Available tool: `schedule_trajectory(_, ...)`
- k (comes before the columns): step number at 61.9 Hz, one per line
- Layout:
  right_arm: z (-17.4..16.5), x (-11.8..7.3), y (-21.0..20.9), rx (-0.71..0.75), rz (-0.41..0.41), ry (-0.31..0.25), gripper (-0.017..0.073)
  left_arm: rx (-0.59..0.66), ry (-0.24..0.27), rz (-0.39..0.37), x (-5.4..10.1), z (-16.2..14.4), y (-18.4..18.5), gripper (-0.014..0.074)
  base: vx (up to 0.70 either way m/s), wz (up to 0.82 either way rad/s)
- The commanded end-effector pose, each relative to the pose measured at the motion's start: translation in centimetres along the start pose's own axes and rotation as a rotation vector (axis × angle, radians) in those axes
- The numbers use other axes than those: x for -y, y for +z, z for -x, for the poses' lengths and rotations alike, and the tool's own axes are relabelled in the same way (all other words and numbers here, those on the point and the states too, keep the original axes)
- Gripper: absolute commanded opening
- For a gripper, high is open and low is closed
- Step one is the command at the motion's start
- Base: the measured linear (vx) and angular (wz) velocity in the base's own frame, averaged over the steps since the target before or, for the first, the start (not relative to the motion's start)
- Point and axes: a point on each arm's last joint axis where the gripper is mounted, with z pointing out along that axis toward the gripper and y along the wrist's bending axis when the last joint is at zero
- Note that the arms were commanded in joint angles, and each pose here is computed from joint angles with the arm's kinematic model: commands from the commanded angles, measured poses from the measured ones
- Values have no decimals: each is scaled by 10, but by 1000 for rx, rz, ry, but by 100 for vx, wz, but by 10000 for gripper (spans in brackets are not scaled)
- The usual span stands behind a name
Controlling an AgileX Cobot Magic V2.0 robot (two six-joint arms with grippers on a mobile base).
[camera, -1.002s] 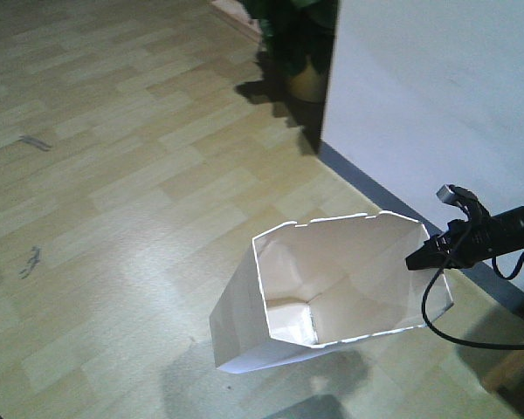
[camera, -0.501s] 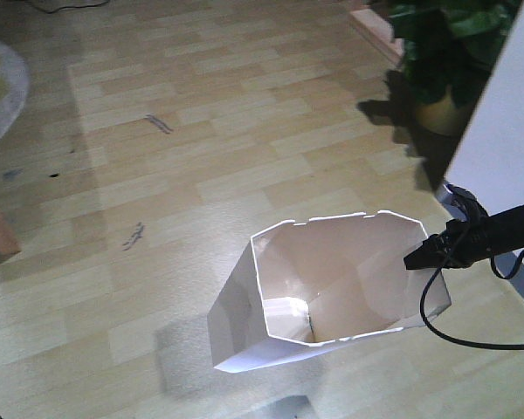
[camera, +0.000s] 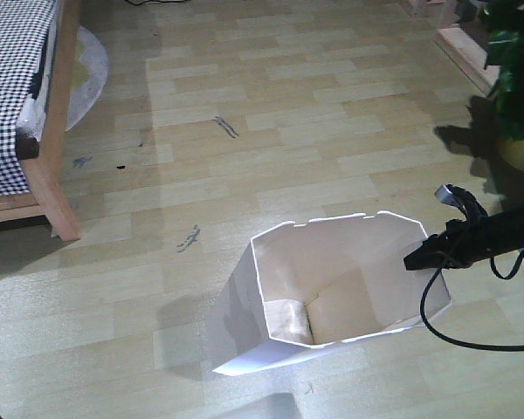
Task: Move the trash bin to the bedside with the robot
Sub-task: 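Hold the bin in the right gripper while the base turns toward the bed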
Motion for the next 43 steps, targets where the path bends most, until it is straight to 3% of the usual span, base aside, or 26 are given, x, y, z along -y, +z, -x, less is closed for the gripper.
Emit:
schedule_trajectory(1, 25, -35, -28, 122, 213, 12, -4, 71, -23, -7, 0, 3, 0, -6, 18, 23)
schedule_trajectory(43, 25, -35, -28, 122, 213, 12, -4, 71, -23, -7, 0, 3, 0, -6, 24, 7)
